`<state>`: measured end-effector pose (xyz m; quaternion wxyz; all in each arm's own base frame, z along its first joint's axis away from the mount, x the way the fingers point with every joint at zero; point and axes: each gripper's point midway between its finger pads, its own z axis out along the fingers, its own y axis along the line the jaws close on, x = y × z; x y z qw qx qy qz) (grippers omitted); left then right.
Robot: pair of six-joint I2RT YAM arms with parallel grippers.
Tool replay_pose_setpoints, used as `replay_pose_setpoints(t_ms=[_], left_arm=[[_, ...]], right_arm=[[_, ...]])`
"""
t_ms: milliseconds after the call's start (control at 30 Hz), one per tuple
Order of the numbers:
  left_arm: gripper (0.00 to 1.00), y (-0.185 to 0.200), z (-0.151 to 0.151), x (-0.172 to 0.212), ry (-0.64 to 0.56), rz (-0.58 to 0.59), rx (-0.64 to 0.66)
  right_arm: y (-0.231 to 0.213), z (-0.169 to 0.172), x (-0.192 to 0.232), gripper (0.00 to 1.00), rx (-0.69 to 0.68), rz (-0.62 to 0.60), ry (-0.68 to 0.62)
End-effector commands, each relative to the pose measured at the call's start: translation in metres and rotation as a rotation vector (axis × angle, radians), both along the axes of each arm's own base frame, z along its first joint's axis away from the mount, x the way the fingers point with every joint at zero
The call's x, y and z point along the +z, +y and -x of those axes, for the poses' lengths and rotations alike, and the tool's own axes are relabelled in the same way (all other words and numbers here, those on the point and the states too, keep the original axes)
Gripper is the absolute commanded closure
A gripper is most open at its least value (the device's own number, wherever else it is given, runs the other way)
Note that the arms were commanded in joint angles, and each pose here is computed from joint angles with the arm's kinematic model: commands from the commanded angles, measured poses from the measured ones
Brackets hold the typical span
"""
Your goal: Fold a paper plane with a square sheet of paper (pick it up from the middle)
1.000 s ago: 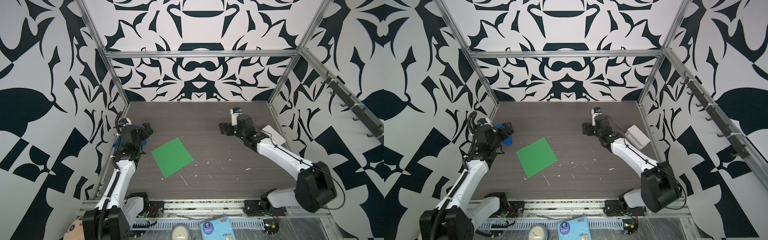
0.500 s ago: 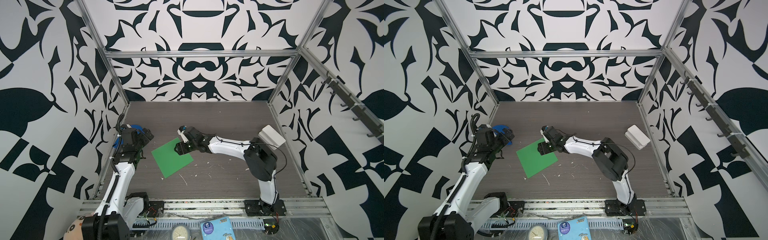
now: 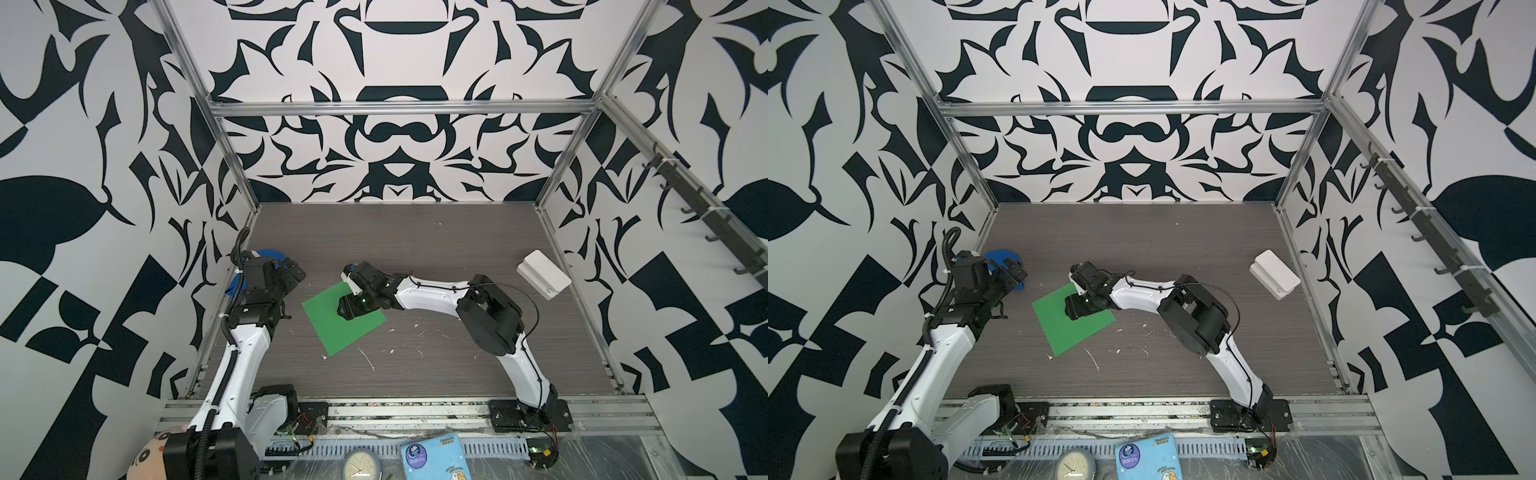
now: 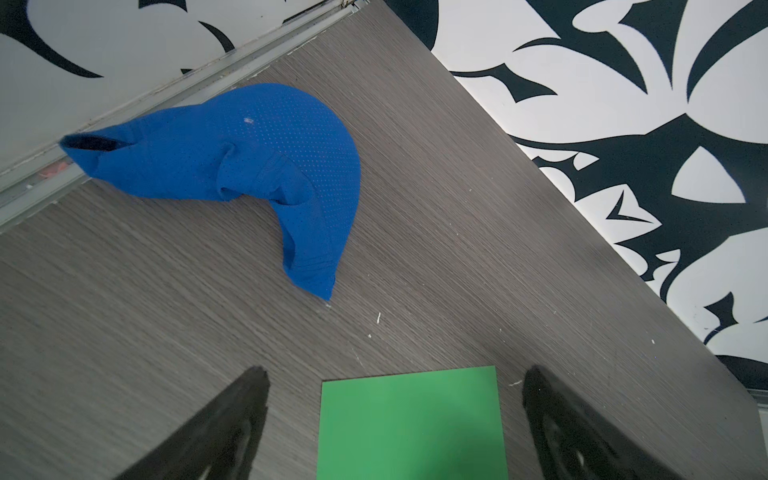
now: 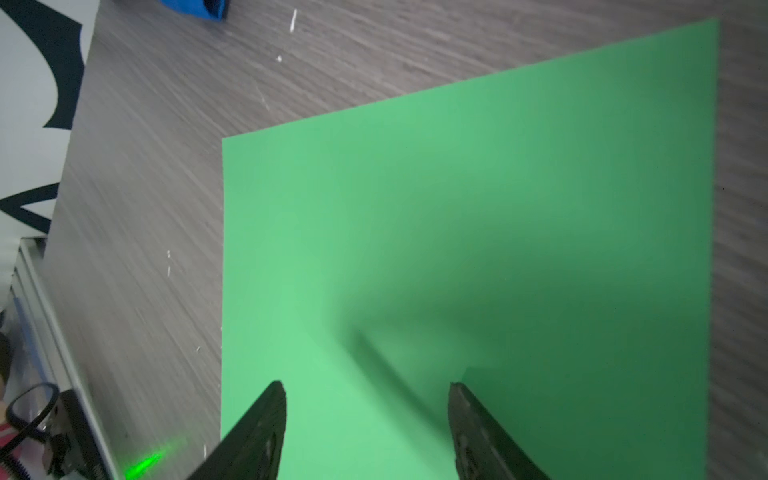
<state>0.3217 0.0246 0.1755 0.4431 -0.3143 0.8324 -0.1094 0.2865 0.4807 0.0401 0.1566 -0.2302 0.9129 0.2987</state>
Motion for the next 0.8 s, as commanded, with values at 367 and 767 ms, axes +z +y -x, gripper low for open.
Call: replay_pose_setpoints(t_ms=[367, 767], left_arm=[[0.0, -0.027, -0.023, -0.023, 0.114, 0.095, -0.11], [0.01, -0.167, -0.025, -0.063, 0.437, 0.093, -0.43]], right_arm=[[-0.144, -0.031, -0.026, 0.33, -0.452, 0.129, 0.026], [-0.198, -0.046, 0.076, 0.25, -0.557, -0.08, -0.053]])
